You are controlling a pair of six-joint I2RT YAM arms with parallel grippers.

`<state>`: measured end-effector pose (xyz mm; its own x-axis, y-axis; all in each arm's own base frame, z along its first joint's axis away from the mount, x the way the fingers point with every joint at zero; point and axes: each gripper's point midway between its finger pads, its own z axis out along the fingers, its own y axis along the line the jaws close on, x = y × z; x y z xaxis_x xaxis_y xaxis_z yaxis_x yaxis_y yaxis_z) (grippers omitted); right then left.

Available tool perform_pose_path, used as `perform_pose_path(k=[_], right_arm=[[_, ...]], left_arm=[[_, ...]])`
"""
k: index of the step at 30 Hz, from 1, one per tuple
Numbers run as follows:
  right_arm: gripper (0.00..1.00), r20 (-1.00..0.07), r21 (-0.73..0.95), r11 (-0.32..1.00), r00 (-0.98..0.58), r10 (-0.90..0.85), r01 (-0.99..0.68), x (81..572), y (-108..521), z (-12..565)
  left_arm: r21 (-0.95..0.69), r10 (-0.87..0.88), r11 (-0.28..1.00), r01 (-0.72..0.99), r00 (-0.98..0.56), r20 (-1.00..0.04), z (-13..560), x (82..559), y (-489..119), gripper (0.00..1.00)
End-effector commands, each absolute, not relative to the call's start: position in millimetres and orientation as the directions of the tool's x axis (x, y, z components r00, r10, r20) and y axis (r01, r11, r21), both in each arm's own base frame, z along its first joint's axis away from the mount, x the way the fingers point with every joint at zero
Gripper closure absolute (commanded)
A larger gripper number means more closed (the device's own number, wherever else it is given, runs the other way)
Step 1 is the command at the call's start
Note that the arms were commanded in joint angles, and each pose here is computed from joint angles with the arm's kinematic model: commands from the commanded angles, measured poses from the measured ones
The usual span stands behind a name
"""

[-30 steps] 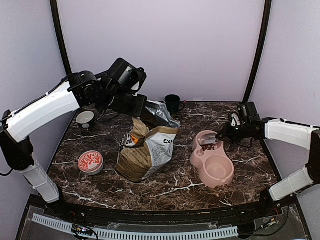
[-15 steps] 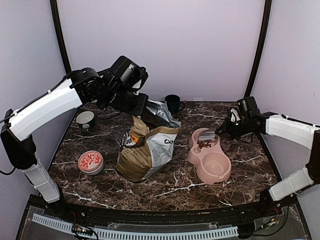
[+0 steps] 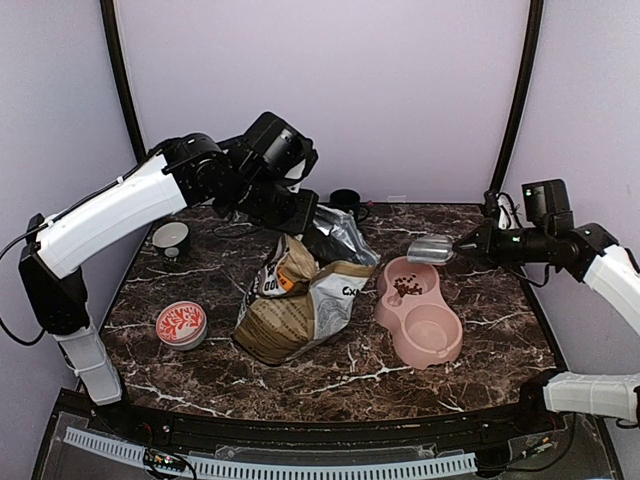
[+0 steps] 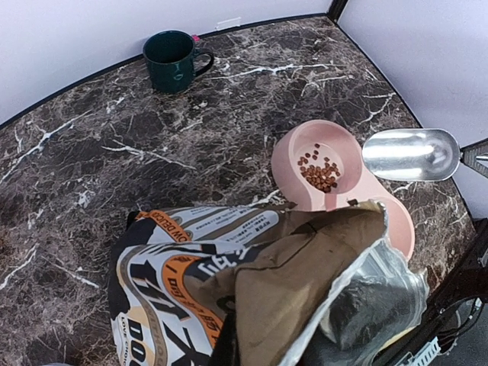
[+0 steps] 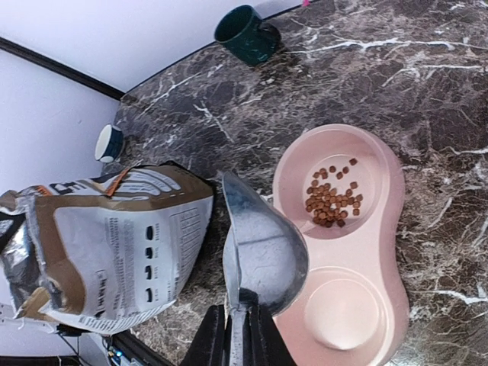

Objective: Serve the pet food
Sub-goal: Adjust the pet food bowl at the center of the board, then insert the spatula into the pet food bag.

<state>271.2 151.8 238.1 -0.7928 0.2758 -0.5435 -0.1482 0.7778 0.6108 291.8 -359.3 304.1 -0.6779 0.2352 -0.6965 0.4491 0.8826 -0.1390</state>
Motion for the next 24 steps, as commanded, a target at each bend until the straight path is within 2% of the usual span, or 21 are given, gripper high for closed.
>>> perform_pose_path(k=[1,7,16,24], right_arm=[[1.0,-0.541,0.685,0.683,-0.804,0.247,-0.251,244.8,169.8,274.9],[1.0,-0.556,0.703,0.624,-0.811,0.183,-0.341,220.7,194.0,296.3],[1.0,-0.617,0.716,0.465,-0.784,0.069,-0.522,180.0,245.7,338.8],[1.0,-0.653,0.665,0.492,-0.758,0.018,-0.561,171.6,262.6,343.8]], left_arm=[[-0.225,0.18,0.843,0.489,-0.65,-0.738,328.0,287.0,-389.3,1.0],[-0.249,0.182,0.827,0.503,-0.66,-0.729,324.3,278.9,-404.3,1.0],[-0.257,0.19,0.825,0.504,-0.674,-0.714,316.1,271.8,-410.7,1.0],[-0.257,0.189,0.828,0.499,-0.679,-0.71,315.1,269.4,-410.8,1.0]])
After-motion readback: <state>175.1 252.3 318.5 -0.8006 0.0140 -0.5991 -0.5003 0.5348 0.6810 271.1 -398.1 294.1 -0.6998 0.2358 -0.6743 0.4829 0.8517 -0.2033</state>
